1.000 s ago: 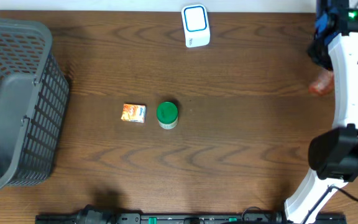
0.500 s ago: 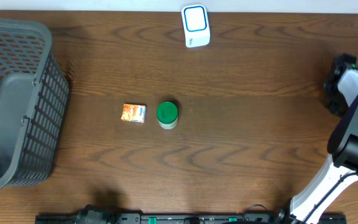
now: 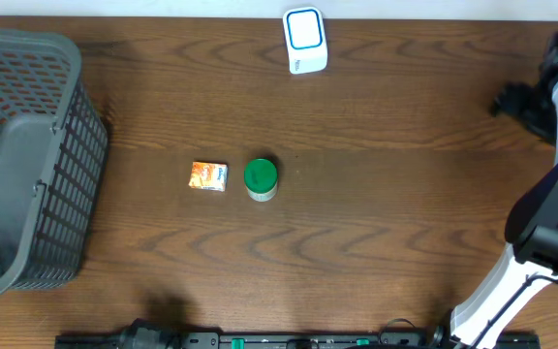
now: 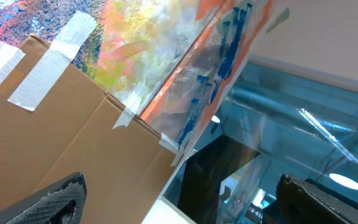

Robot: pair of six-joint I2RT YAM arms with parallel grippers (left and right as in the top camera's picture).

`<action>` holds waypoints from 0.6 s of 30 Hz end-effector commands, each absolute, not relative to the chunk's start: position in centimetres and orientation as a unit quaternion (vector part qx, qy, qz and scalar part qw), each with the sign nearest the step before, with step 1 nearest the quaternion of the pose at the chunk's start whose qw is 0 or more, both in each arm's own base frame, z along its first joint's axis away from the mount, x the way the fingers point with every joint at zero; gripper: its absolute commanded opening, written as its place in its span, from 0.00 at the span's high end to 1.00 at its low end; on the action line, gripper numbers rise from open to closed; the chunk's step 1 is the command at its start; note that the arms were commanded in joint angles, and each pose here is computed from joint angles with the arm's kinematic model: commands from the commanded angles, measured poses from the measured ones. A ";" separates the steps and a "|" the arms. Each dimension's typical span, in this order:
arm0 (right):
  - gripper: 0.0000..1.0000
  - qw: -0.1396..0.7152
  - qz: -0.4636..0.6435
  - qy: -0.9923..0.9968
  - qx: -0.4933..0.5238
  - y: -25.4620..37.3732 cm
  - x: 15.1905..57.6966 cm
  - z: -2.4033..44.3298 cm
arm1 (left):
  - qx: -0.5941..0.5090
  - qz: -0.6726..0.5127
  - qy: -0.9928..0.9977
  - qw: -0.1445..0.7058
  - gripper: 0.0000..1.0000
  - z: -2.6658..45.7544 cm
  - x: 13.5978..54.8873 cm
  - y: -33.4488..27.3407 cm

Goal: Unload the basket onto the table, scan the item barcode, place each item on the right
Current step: 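Carry the red bar to the right table edge and release it, then move the empty right gripper over the green-capped bottle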

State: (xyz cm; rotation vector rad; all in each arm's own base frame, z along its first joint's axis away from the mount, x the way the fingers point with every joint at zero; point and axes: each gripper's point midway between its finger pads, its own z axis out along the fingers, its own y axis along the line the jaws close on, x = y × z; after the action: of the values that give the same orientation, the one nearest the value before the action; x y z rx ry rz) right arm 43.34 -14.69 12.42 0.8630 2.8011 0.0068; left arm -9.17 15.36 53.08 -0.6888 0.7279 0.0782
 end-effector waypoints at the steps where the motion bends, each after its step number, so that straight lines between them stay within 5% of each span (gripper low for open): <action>1: 0.01 0.120 0.356 0.907 0.189 -1.1 46.1 18.9 | -0.331 0.044 0.347 0.876 0.02 52.9 -9.6 15.5; 6: 0.01 0.009 0.498 0.845 0.195 8.2 44.3 21.8 | -0.331 0.044 0.347 0.876 0.02 52.9 -9.6 15.5; 11: 0.01 -0.173 0.319 0.858 0.363 12.9 38.4 17.7 | -0.331 0.044 0.347 0.876 0.02 53.0 -9.6 15.5; 18: 0.01 -0.164 0.125 0.831 0.517 19.5 35.3 14.6 | -0.331 0.044 0.347 0.876 0.02 52.9 -9.6 15.5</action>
State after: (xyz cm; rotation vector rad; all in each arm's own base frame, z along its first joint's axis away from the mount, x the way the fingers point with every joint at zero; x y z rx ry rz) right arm 35.99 18.36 15.99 1.3717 3.1366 0.7735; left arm -9.17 15.35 53.08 -0.6884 0.7279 0.0780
